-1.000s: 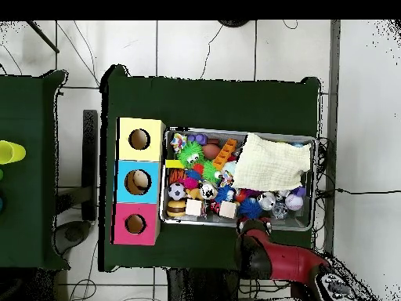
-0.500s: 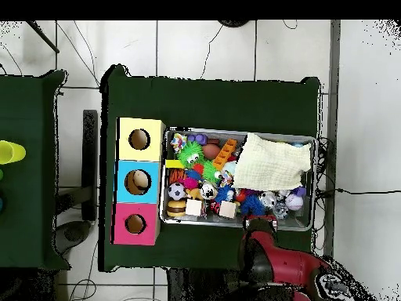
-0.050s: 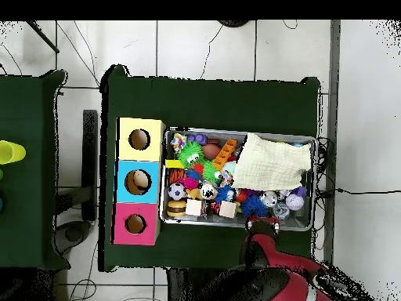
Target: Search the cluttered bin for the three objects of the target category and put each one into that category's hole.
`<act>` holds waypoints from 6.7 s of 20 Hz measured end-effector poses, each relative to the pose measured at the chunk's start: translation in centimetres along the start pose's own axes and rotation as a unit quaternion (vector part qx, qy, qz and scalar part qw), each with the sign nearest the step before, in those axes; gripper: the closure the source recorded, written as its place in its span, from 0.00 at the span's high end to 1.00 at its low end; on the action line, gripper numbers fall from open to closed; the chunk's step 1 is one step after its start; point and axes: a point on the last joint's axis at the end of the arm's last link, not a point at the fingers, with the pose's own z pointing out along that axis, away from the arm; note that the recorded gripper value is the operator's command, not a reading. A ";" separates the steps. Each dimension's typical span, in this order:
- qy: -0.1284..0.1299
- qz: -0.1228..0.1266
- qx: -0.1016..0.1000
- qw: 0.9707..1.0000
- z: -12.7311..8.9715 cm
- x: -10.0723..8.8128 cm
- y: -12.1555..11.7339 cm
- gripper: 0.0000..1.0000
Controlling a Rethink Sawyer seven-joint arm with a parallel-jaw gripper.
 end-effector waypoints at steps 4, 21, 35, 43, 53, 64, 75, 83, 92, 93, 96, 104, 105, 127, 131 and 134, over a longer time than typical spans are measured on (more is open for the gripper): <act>0.007 0.006 0.001 1.000 0.4 0.7 0.2 1.00; 0.022 -0.013 0.050 0.998 0.3 1.0 -0.7 1.00; 0.062 0.003 0.037 0.997 -0.2 1.8 -3.0 1.00; 0.094 0.056 -0.007 0.994 0.7 1.7 -5.1 1.00; 0.094 0.101 -0.055 0.989 2.1 1.1 -5.4 1.00; 0.106 0.101 -0.072 0.987 1.9 0.1 -5.3 1.00; 0.106 0.067 -0.070 0.990 1.3 -1.0 -3.4 1.00; 0.099 0.017 -0.053 0.993 0.2 -3.1 -1.8 1.00; 0.092 0.023 -0.035 0.995 -1.0 -4.7 -4.1 1.00; 0.095 0.026 -0.033 0.995 -1.2 -4.8 -4.6 1.00; 0.102 0.032 -0.030 0.994 -1.6 -4.9 -5.6 1.00; 0.116 0.041 -0.025 0.992 -2.6 -5.4 -7.1 1.00; 0.116 0.042 -0.025 0.992 -2.5 -5.3 -7.2 1.00; 0.151 0.035 -0.056 0.986 0.5 -1.8 -4.6 1.00; 0.151 0.029 -0.055 0.987 0.6 -1.7 -4.6 1.00; 0.150 0.024 -0.054 0.987 0.6 -1.8 -4.6 1.00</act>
